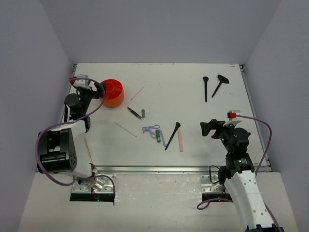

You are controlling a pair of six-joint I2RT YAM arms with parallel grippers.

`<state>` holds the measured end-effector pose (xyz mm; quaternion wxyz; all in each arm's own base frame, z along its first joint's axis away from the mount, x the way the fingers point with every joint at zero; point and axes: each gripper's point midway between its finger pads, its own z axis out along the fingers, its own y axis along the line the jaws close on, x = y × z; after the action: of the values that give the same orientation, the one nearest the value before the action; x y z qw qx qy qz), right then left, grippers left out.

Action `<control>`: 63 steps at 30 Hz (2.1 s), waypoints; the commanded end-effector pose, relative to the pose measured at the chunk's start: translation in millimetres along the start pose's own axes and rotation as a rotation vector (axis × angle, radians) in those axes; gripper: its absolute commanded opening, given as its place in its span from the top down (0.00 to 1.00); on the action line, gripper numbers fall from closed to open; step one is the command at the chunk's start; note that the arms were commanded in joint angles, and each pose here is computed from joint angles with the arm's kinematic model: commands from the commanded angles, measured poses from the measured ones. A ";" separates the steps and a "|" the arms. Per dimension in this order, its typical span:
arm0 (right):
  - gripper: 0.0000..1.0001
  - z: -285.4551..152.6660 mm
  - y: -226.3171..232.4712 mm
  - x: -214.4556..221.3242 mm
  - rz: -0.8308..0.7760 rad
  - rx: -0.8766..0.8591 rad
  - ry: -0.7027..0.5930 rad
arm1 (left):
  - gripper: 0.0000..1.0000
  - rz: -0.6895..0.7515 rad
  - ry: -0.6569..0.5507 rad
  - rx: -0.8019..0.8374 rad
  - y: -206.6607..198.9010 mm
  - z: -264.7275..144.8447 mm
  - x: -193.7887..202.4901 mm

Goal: Organize the makeup

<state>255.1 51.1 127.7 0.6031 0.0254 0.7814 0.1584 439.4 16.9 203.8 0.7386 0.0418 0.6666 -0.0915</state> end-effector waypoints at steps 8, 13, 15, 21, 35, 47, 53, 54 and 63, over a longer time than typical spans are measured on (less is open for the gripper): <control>0.01 0.0 -3.1 4.7 0.143 0.059 0.053 | 0.15 0.275 0.307 -0.216 26.9 -69.6 -70.5; 0.01 -1.3 10.9 28.6 0.197 -0.024 0.122 | 0.12 0.313 0.769 -0.227 30.3 -144.6 -3.2; 0.01 -2.3 15.7 34.6 0.220 -0.052 0.127 | 0.12 0.295 0.920 -0.210 29.0 -167.9 22.8; 0.01 -7.6 27.2 51.2 0.224 -0.136 0.150 | 0.17 0.128 1.313 -0.133 9.1 -225.3 88.3; 0.01 -9.1 45.3 62.2 0.178 -0.196 0.165 | 0.30 0.057 1.481 -0.246 24.4 -255.4 137.1; 0.01 -6.6 37.6 67.6 0.176 -0.155 0.174 | 0.47 -0.073 1.583 -0.210 30.5 -261.3 173.0; 0.01 -5.1 33.3 67.6 0.170 -0.131 0.176 | 0.70 -0.085 1.646 -0.204 30.5 -272.7 197.3; 0.01 -4.8 32.5 67.3 0.168 -0.126 0.174 | 0.75 -0.090 1.653 -0.202 30.1 -273.4 200.5; 0.01 -3.5 26.7 64.8 0.158 -0.096 0.155 | 1.00 -0.135 1.631 -0.207 30.7 -261.9 220.3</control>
<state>221.9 94.1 63.9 0.4990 0.0482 0.8273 0.2536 192.9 78.4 -9.3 -0.0159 -0.0066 0.9998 -0.0081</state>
